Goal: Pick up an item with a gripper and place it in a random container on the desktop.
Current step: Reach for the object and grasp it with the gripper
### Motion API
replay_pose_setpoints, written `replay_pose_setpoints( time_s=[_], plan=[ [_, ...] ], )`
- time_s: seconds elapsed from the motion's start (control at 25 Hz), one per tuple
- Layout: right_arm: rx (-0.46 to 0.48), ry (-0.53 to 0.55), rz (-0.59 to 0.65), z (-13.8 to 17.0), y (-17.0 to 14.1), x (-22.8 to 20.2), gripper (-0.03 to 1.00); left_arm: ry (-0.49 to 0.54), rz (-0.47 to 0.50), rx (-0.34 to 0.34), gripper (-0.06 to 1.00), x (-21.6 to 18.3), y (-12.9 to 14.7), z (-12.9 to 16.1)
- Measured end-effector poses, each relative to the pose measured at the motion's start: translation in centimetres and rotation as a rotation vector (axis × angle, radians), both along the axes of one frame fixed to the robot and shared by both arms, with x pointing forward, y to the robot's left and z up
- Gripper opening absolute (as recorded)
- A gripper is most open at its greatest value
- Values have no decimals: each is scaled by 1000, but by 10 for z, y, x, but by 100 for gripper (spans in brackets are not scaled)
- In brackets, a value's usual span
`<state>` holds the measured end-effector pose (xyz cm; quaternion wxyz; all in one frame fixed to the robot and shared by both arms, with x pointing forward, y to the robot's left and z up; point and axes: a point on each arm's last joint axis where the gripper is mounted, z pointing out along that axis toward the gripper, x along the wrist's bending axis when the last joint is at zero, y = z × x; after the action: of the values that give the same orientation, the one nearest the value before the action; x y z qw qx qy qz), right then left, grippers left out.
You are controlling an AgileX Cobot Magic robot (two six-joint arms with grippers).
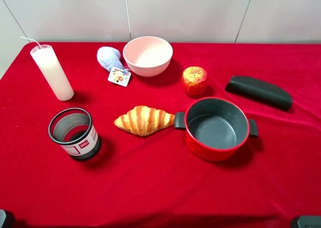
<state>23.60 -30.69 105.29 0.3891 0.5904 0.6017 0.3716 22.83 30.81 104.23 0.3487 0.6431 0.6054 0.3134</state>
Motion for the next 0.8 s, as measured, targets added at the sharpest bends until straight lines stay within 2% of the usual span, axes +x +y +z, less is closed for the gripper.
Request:
replay_pose_setpoints(
  time_s=[0.8],
  plan=[
    [0, 0, 0, 0, 0, 0, 69, 0, 0, 0, 90, 0, 0, 0]
  ],
)
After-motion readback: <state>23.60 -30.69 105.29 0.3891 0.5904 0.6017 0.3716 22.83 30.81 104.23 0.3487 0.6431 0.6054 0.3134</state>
